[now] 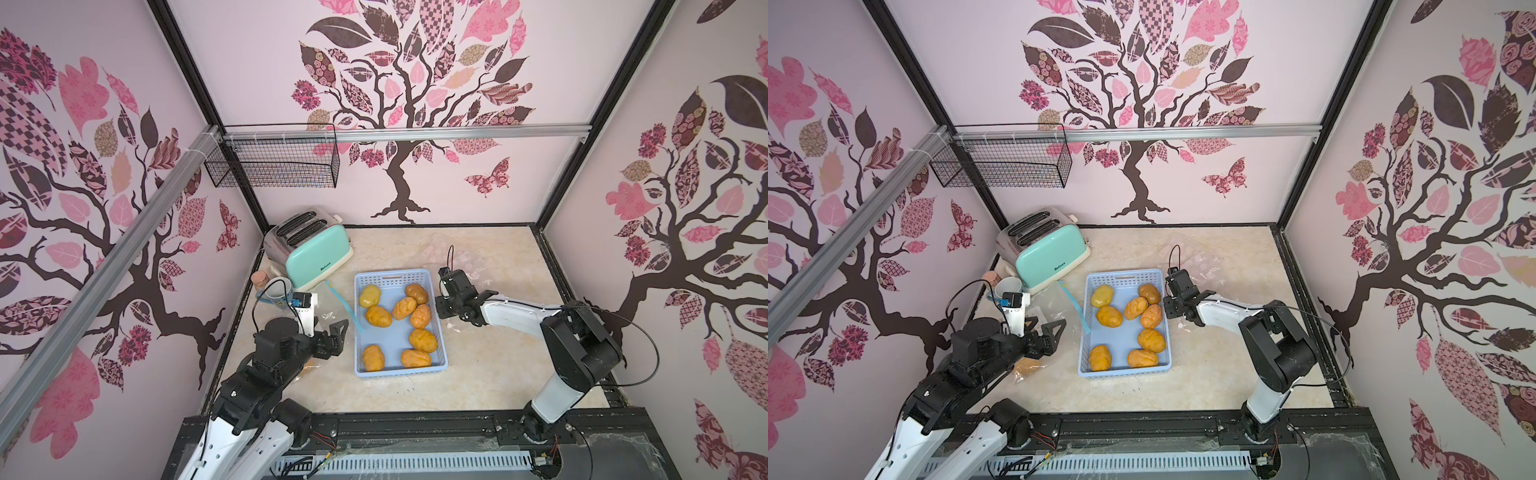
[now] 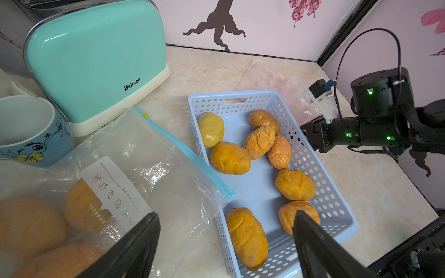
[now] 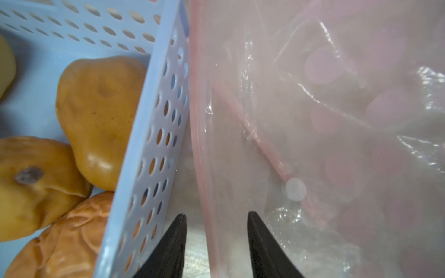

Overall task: Put the potatoes into a zipper bag and zip it
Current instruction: Pick up the zipper food storage bag.

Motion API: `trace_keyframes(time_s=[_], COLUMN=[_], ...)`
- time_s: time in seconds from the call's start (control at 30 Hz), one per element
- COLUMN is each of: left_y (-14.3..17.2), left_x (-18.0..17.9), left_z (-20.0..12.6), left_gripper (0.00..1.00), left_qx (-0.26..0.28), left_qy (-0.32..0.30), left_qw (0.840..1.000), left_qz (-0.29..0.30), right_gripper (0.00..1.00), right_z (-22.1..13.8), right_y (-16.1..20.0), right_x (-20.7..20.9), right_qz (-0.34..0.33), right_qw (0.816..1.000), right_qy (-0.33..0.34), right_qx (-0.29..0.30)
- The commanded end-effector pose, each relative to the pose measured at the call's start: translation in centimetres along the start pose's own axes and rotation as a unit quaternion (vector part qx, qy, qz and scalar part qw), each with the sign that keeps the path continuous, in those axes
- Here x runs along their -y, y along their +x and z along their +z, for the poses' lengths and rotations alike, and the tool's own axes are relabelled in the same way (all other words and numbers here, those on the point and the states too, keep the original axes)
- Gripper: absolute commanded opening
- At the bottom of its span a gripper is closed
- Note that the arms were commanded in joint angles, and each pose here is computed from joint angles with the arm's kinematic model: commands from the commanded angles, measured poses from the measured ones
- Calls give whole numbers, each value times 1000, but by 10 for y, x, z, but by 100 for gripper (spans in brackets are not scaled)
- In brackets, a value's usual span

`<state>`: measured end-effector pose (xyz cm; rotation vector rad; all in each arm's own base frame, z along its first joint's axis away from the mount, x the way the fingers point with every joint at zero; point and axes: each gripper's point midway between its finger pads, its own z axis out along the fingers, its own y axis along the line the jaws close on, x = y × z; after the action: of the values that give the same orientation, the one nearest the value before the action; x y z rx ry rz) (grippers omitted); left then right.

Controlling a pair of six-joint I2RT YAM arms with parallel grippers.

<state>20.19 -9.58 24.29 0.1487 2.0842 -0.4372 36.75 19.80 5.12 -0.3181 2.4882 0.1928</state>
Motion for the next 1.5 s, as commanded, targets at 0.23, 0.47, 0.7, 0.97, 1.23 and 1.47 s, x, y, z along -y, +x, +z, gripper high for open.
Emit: trace_keyframes(time_s=[0.23,0.47,0.7,0.97,1.23,1.47], left_y=[10,11,11,10,5,-15], left_x=[-2,-4,-6,-8,-6,53], left_z=[6,7,7,6,4,7], left_gripper=[89,89,89,88,88,84], left_qx=[-15,-18,-18,-12,1,-34], left_qy=[-3,-7,-14,-19,-13,128], left_qw=[1000,1000,1000,1000,1000,991], left_qz=[0,-2,-3,-5,-5,10], right_gripper=[30,22,10,0,0,0], right_z=[14,19,13,-31,-120,-202], right_y=[-13,-8,-10,-27,-49,-59], right_x=[6,10,20,31,25,-21], right_qz=[-5,-2,26,80,120,136], right_qw=[1000,1000,998,991,970,928], right_qy=[11,14,15,12,-53,-231], right_qx=[12,17,47,107,205,259])
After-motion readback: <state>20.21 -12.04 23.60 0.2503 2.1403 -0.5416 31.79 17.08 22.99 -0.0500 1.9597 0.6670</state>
